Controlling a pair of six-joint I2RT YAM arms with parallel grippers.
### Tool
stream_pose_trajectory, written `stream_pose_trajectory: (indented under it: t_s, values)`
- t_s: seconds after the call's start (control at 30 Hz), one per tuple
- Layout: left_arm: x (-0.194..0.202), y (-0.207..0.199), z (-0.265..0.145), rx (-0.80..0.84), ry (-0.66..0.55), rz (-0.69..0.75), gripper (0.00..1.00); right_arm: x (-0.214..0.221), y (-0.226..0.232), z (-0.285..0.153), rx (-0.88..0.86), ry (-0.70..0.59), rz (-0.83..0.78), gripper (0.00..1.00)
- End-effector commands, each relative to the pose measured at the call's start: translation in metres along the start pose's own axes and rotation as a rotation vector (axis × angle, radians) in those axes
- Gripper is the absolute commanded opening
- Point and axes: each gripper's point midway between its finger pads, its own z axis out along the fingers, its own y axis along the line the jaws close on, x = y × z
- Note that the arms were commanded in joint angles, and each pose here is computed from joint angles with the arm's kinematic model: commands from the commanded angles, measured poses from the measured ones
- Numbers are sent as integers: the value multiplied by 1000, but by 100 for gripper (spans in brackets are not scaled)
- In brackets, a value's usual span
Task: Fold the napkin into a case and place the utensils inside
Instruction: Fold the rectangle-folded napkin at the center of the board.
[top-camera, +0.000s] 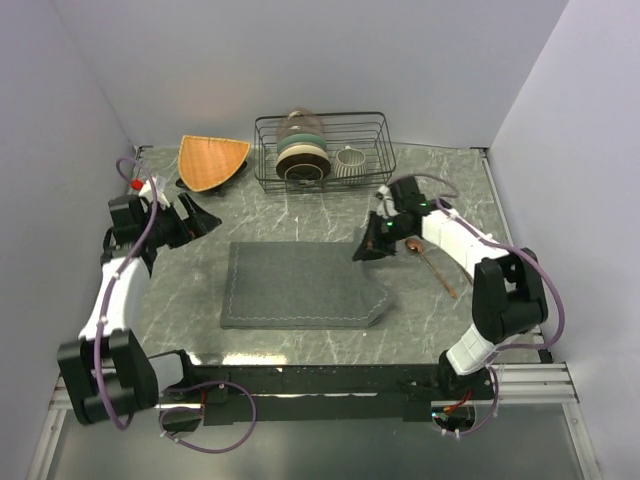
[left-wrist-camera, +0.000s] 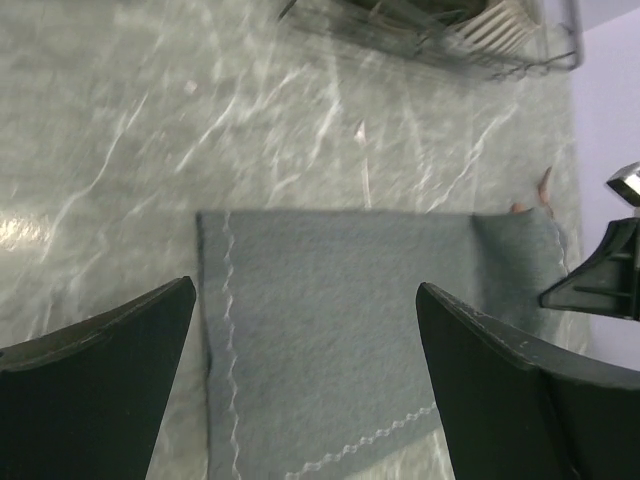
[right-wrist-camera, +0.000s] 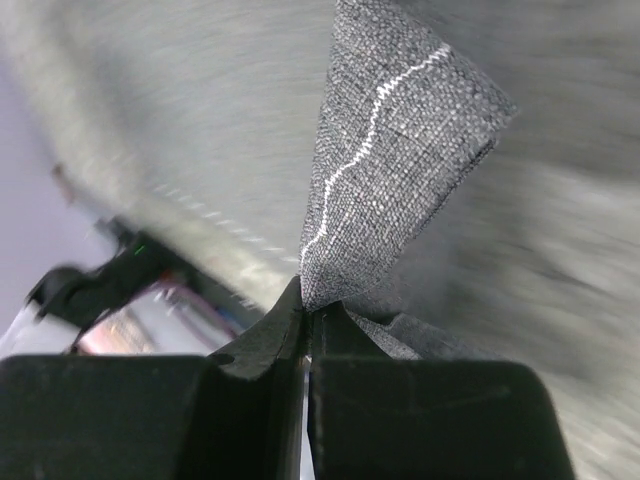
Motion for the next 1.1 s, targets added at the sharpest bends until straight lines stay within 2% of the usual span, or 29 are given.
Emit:
stream_pose_trajectory:
  t_s: [0.0,0.13,0.37,0.53,0.63,0.8,0.97,1.07]
  values:
    - [-5,9,-3,-63,115,26,99,-6,68,14,-171,16,-42,0]
    - [-4,19,-4,-95,160,16,99,3,91,48,-195,84,-25,0]
    - [4,32,-14,-146,171,-6,99,14,139,87,-252,137,5,0]
    - [8,34,-23,-162,162,36,99,18,142,98,-255,165,25,0]
    - [18,34,-24,-142,178,53,99,18,127,82,-223,148,-7,0]
    - [29,32,-15,-80,176,31,99,11,57,35,-105,83,2,0]
    - [42,34,-1,-50,216,-21,99,14,-14,9,56,68,7,0]
    - [55,35,8,-54,259,-34,96,12,-44,1,155,57,4,0]
